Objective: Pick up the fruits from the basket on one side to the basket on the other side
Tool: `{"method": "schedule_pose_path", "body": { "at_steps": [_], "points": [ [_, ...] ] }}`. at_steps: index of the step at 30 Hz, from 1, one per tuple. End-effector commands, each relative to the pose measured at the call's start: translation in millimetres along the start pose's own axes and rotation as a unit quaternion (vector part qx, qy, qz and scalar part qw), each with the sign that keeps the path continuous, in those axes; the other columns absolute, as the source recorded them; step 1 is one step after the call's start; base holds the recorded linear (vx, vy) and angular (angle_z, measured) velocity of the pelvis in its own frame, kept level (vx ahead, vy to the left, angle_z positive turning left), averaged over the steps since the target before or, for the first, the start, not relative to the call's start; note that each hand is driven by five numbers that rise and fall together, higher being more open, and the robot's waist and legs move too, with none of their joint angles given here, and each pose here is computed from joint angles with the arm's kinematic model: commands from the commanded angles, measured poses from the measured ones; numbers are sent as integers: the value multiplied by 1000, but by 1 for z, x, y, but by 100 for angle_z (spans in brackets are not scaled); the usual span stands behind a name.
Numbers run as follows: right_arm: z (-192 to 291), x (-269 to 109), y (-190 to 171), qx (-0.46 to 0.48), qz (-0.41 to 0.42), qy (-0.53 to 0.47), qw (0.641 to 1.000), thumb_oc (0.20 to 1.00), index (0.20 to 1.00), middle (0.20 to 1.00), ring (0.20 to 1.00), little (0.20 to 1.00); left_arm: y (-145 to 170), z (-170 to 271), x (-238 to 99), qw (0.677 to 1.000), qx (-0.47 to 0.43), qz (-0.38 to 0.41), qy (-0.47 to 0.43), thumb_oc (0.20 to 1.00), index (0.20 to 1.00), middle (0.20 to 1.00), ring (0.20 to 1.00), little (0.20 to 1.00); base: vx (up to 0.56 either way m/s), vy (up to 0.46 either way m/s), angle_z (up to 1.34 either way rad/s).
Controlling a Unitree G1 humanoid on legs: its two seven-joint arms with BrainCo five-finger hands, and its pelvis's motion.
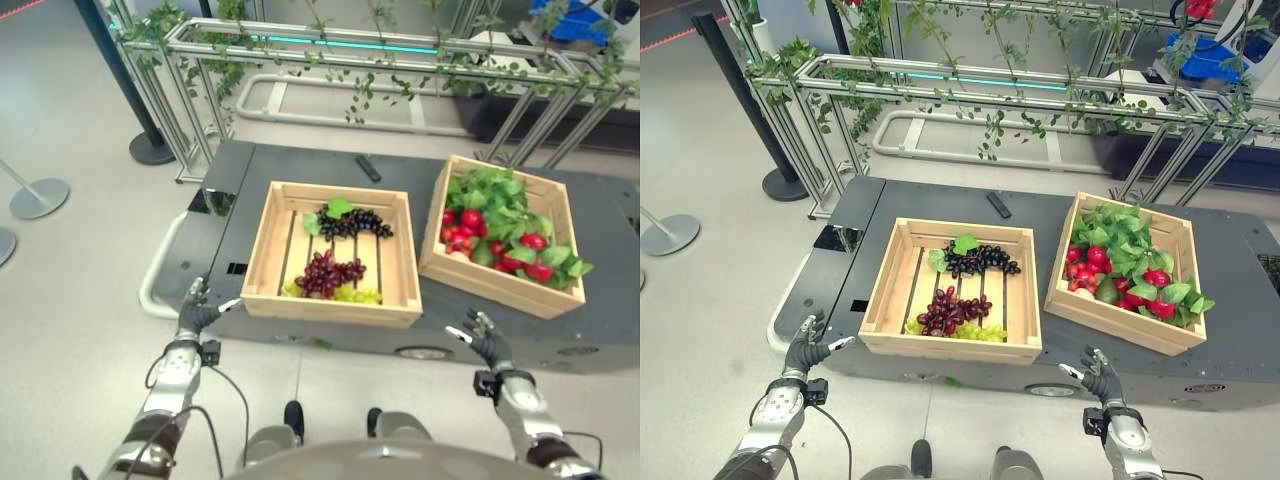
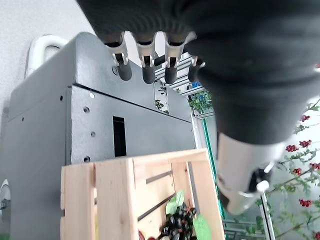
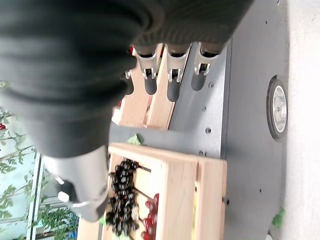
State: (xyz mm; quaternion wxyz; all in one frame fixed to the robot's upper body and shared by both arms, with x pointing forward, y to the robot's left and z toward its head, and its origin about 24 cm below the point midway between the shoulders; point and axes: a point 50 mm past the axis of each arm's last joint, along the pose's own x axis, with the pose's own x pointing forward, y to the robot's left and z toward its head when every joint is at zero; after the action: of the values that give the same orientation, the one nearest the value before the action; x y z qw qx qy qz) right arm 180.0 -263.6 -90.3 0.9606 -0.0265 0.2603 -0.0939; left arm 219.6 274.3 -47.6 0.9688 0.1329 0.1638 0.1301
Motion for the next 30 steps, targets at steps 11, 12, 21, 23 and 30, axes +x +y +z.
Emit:
{"method": "schedule_pose_path", "body": {
  "at_steps": [11, 12, 21, 23, 30],
  "points": [
    [39, 4, -23, -19, -24, -87, 996, 1000, 1000, 1000, 1000, 1000, -9, 25, 7, 998, 7, -21, -66, 1000, 1000, 1000, 1000, 1000, 16, -62, 11],
    [39, 3, -26, -20, -31, -90, 995, 1000, 1000, 1000, 1000, 1000, -11, 27, 8, 997, 2, -25, -69, 1000, 1000, 1000, 1000, 1000, -27, -58, 35],
    [42, 5, -35, -31, -52, -90, 994, 1000, 1000, 1000, 1000, 1000, -14, 30, 11, 997, -10, -13, -73, 1000, 1000, 1000, 1000, 1000, 19, 75, 21],
    [46, 7, -36, -32, -55, -96, 993, 1000, 1000, 1000, 1000, 1000, -10, 33, 13, 997, -6, -7, -76, 1000, 1000, 1000, 1000, 1000, 45, 188, -12],
    [54, 11, -34, -37, -49, -105, 993, 1000, 1000, 1000, 1000, 1000, -2, 44, 19, 995, 1, 0, -97, 1000, 1000, 1000, 1000, 1000, 85, 282, -29]
  ]
}}
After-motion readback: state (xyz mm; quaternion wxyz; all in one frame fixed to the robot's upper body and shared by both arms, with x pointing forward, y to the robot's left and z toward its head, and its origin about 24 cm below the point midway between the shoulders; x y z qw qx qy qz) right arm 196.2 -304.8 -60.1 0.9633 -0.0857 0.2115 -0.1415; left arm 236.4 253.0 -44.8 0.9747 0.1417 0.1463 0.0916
